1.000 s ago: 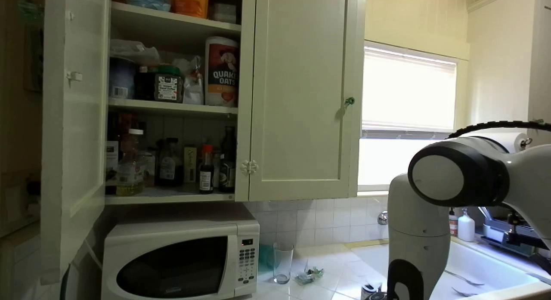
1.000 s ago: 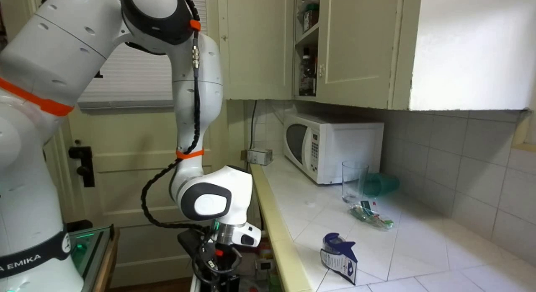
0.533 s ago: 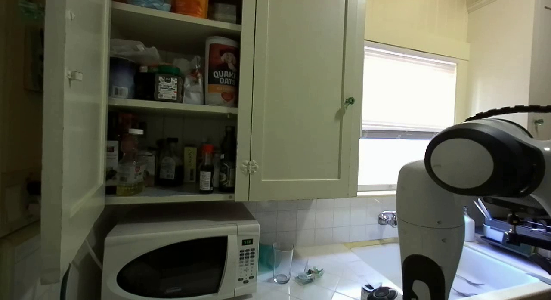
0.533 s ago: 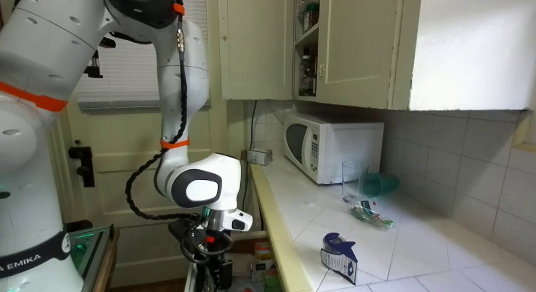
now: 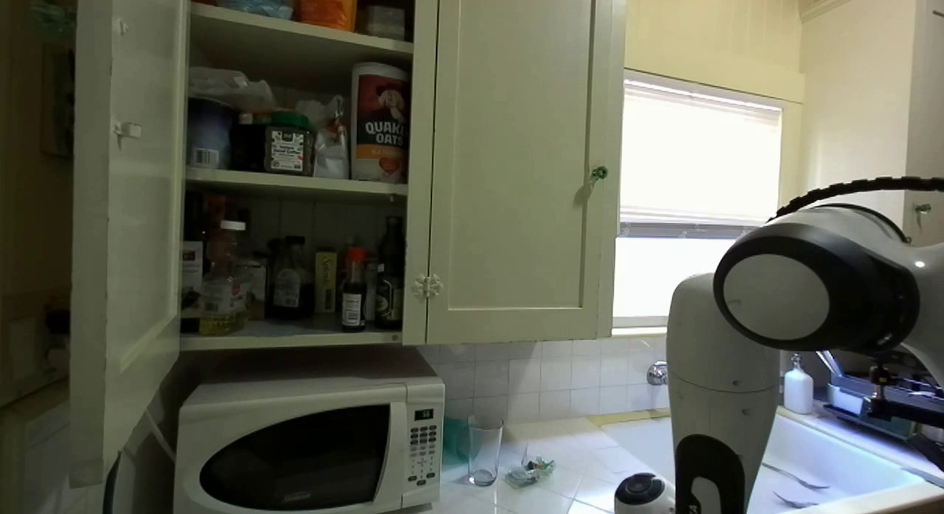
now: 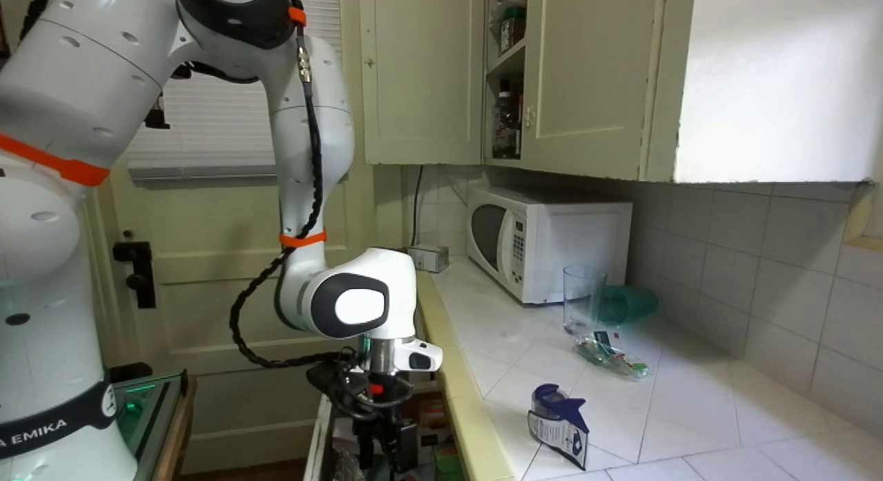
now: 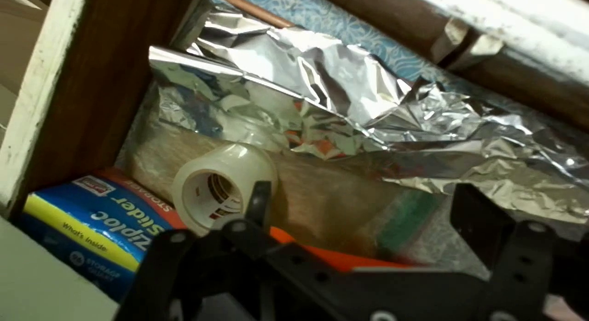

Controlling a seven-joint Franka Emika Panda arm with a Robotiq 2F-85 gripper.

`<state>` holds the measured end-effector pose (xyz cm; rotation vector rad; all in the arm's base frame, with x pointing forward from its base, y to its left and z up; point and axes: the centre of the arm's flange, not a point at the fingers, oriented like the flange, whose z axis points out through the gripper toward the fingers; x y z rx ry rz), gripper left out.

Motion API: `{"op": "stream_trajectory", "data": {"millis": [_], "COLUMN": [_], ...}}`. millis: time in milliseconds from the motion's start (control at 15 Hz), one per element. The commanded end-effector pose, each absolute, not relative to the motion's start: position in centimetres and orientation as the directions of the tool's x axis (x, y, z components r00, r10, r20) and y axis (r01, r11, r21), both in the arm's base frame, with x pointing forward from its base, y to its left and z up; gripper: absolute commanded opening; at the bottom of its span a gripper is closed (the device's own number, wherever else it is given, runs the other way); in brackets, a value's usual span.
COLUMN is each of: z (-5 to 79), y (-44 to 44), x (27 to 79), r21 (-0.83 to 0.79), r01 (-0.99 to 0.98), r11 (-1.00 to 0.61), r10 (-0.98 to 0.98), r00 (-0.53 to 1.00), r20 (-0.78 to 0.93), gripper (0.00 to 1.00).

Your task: Put the orange marker inside the glass on the counter

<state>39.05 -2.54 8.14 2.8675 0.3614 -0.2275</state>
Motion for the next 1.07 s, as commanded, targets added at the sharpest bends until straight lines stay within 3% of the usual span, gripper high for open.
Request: {"op": "stream_trajectory", "data": {"millis": [0, 467, 1000], "z": [6.1, 4.5, 5.3], "y": [-3.7, -4.0, -1.0], "x": [41.2, 42.5, 36.3], "r21": [0.256, 0.313, 0.386], "r01": [0.369, 0.508, 0.727], "r11": [-0.893, -0.803, -0.567], "r10": [0.283, 0.327, 0.628], "r00": [0.905, 0.813, 0.686], "r20": [-0.318, -0.481, -0.369], "gripper": [1.0, 1.0, 1.0]}}
